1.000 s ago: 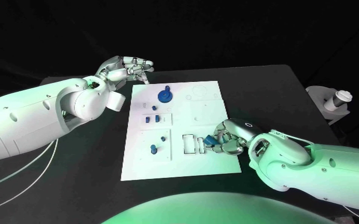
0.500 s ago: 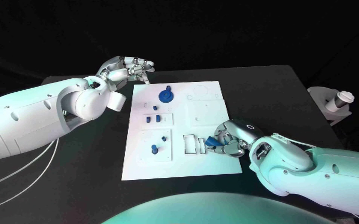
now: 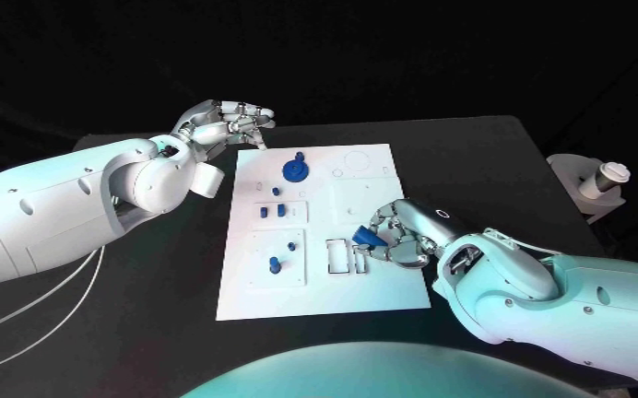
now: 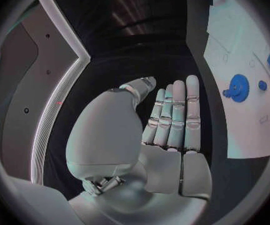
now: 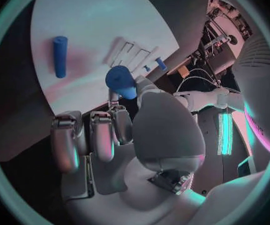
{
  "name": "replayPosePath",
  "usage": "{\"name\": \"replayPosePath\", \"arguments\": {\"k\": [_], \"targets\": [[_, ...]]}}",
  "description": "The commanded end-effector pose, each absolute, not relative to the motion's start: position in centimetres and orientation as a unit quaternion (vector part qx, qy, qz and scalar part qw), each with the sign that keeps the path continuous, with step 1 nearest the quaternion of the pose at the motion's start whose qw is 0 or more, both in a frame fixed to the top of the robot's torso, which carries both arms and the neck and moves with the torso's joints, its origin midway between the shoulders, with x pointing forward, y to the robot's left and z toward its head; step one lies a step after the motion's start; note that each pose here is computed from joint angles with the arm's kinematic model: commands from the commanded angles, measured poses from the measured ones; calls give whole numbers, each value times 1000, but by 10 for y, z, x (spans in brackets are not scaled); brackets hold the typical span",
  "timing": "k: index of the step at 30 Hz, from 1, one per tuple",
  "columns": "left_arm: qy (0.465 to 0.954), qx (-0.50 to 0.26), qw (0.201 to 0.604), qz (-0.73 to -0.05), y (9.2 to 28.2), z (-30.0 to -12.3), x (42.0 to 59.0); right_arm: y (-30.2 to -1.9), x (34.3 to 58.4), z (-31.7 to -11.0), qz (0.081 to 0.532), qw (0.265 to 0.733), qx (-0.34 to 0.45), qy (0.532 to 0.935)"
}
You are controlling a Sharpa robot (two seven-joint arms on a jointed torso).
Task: Assemble the parts on the task board
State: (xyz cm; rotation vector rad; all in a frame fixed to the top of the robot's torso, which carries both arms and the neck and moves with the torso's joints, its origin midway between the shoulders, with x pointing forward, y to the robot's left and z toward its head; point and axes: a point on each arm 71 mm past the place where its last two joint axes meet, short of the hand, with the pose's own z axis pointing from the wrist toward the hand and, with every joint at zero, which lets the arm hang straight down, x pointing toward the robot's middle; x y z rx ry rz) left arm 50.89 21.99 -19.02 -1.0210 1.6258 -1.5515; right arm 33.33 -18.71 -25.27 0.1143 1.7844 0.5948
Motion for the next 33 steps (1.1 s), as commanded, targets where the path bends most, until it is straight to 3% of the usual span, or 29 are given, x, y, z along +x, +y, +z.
{"name": "replayPosePath", "arguments": {"k": [1, 10, 33], "targets": [[621, -387, 322, -601, 217, -189, 508, -182, 335, -258, 256, 570, 62, 779], [622, -385, 319, -603, 214, -189, 507, -164, 335, -274, 260, 534, 61, 802], [623, -385, 316, -603, 214, -189, 507, -150, 337, -280, 254, 527, 42, 810]]}}
